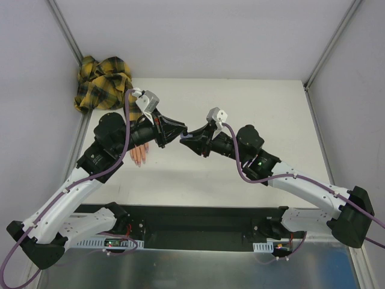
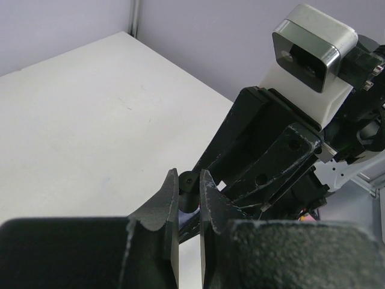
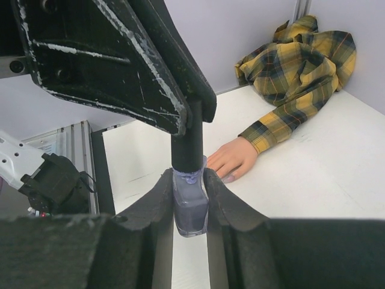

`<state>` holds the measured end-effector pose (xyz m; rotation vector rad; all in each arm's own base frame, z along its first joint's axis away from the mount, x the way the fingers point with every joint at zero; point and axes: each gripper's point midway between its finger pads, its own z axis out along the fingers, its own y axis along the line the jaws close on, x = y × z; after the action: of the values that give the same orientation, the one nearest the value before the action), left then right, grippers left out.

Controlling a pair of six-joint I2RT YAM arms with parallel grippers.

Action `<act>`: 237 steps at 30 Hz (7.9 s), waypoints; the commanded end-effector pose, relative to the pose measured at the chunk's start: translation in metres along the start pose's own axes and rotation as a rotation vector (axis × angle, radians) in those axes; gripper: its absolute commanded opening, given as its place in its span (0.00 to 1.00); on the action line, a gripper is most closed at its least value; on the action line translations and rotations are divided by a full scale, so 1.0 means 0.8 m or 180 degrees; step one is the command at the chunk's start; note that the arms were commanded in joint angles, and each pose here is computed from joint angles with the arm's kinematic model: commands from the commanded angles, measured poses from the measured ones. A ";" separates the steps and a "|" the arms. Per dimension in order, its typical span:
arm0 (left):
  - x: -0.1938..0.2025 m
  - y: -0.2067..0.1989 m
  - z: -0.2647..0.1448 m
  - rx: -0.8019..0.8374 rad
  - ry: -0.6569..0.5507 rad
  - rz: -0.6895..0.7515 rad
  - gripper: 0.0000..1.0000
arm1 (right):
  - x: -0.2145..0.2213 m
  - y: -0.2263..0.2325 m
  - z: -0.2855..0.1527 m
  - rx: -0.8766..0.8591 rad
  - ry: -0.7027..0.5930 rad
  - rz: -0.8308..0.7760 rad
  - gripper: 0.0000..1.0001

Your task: Paint the nails

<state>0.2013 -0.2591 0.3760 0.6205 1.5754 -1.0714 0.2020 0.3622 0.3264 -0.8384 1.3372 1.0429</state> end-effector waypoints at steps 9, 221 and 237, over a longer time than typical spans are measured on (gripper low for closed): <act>0.012 0.002 -0.019 -0.0241 0.0126 -0.0146 0.43 | -0.104 0.029 -0.007 -0.0345 -0.0744 -0.0363 0.00; 0.052 -0.105 -0.025 0.2181 0.0359 -0.0156 0.00 | -0.079 0.141 -0.099 -0.2134 -0.0225 -0.0328 0.00; -0.030 -0.031 -0.020 0.0236 -0.0302 -0.0597 0.80 | -0.049 0.025 -0.043 -0.0354 0.0229 -0.0255 0.00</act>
<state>0.1578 -0.2634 0.3804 0.7007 1.5248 -1.3330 0.1458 0.3318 0.3372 -1.1441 1.3064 1.1781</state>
